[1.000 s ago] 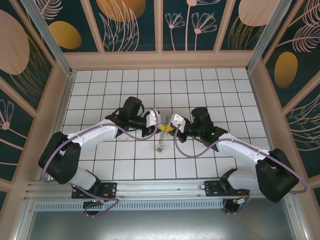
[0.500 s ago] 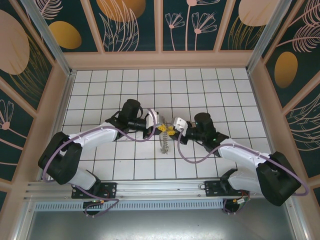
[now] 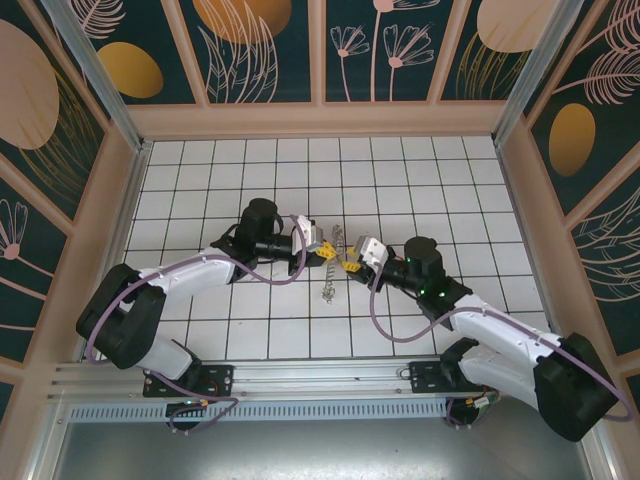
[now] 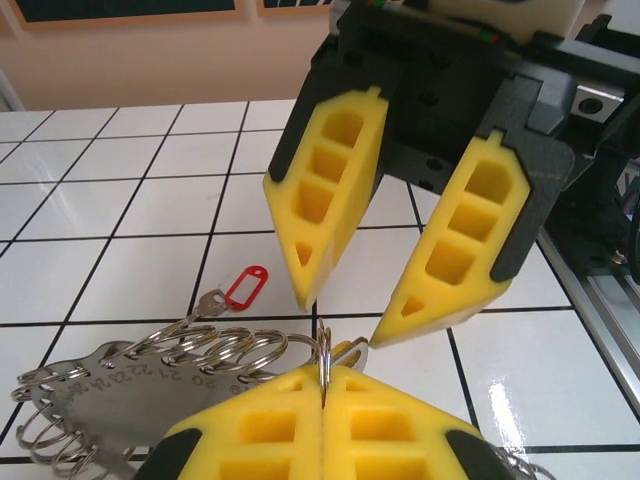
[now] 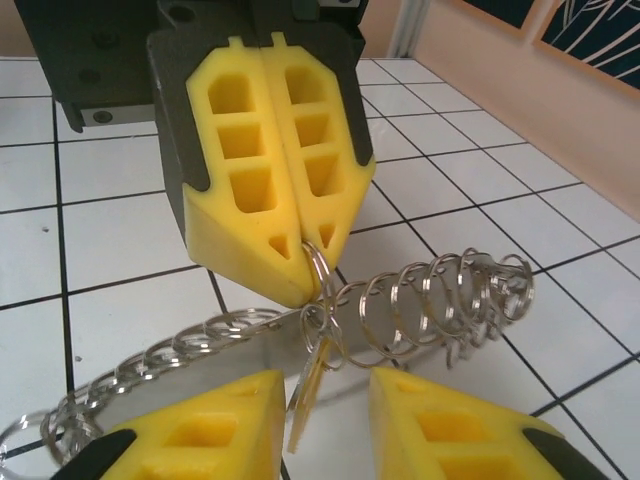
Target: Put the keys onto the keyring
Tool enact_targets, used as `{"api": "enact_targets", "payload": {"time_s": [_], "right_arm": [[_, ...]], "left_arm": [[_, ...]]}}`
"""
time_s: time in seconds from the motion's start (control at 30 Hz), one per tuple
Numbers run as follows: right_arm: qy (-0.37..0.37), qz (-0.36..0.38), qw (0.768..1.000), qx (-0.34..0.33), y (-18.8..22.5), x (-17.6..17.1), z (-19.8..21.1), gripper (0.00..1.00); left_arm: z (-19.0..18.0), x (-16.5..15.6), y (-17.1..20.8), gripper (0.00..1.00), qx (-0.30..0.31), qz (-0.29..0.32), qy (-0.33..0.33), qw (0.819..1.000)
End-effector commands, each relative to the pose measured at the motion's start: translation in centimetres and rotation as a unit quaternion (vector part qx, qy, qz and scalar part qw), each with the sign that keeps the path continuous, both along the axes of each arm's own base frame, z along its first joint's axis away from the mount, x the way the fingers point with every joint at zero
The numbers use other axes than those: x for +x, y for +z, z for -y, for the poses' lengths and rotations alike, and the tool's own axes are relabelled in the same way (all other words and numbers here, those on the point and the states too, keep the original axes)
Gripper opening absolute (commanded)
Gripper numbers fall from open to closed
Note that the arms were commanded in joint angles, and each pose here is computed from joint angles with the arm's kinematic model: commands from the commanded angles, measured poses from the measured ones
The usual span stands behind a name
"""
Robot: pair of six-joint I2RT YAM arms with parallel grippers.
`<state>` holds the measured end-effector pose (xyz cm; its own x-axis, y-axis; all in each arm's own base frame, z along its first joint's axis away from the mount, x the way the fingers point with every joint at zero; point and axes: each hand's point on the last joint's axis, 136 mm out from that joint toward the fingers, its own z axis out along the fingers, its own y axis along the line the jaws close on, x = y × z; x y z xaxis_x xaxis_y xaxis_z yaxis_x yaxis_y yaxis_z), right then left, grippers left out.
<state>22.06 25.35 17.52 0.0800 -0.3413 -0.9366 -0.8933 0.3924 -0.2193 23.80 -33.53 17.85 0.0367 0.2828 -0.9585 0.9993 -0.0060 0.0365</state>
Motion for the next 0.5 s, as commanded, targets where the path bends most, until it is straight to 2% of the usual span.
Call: {"api": "enact_targets", "payload": {"time_s": [0.0, 0.3, 0.47], "right_arm": [[-0.009, 0.019, 1.000, -0.011, 1.0, 0.4, 0.4, 0.29], [0.045, 0.035, 0.998, 0.013, 3.2, 0.5, -1.9, 0.19], [0.055, 0.031, 0.998, -0.001, 2.6, 1.0, -2.6, 0.14]], "left_arm": [[0.2, -0.3, 0.8, 0.00, -0.015, 0.015, -0.010, 1.000], [0.3, -0.3, 0.7, 0.00, -0.009, 0.014, -0.016, 1.000], [0.2, -0.4, 0.7, 0.00, -0.008, 0.014, -0.016, 1.000]]}}
